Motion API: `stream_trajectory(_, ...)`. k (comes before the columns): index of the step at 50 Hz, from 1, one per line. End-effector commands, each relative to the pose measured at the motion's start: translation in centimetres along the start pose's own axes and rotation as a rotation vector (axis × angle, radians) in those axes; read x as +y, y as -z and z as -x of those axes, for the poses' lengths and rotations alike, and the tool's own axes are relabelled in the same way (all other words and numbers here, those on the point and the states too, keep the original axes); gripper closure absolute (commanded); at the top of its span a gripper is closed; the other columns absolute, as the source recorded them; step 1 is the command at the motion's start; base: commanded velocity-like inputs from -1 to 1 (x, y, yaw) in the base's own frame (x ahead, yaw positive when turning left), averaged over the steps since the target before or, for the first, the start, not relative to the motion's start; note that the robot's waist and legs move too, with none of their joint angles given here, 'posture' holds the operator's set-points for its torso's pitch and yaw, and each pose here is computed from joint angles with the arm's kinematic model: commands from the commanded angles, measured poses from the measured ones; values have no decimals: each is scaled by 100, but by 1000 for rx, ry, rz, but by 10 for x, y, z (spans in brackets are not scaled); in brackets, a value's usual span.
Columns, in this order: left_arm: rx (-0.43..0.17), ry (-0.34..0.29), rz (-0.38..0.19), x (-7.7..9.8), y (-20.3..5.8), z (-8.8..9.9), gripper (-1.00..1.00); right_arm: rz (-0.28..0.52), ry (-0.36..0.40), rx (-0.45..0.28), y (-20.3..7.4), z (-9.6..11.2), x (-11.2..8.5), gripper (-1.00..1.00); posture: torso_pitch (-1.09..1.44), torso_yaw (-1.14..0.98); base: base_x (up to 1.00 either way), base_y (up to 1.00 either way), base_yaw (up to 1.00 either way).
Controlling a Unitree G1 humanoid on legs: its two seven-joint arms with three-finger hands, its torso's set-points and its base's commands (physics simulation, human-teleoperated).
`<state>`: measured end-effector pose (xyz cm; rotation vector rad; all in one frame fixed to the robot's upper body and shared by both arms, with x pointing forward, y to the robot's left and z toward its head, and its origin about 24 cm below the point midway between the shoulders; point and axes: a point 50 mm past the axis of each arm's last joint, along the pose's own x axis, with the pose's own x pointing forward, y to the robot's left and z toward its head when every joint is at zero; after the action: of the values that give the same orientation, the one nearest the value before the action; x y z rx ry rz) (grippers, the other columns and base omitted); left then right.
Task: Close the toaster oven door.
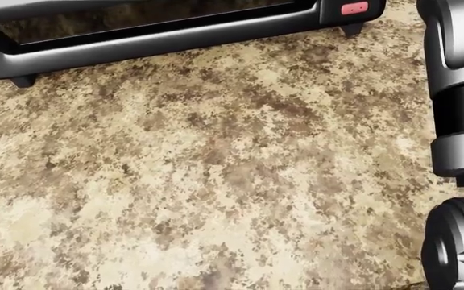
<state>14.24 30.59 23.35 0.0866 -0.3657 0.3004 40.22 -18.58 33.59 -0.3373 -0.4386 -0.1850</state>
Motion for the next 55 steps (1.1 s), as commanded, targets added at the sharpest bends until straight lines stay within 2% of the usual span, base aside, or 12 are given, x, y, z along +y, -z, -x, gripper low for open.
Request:
stream_trajectory(1,-58,15,-26,-4,-10,3,-100,-52,-20,-268,-65,-1,2,-100,0,0,0,0,0)
stream_trajectory(10,-26,95,0,-22,-4,23,-100,-49,-20,-276,-70,-2,0,-100,0,0,0,0,0)
stream_trajectory(26,23,180,44,-34,7,50,-100,-50,-13,-284,-75,-5,-2,-100,0,0,0,0,0)
stream_trajectory(32,14,225,67,-41,4,46,-100,-52,-11,-284,-74,-5,-2,-100,0,0,0,0,0)
stream_trajectory(41,-4,286,34,-60,8,33,-100,-50,-13,-288,-76,-4,-2,-100,0,0,0,0,0)
stream_trajectory(55,-21,391,28,-83,13,31,-100,-52,-12,-295,-82,-6,-4,-100,0,0,0,0,0)
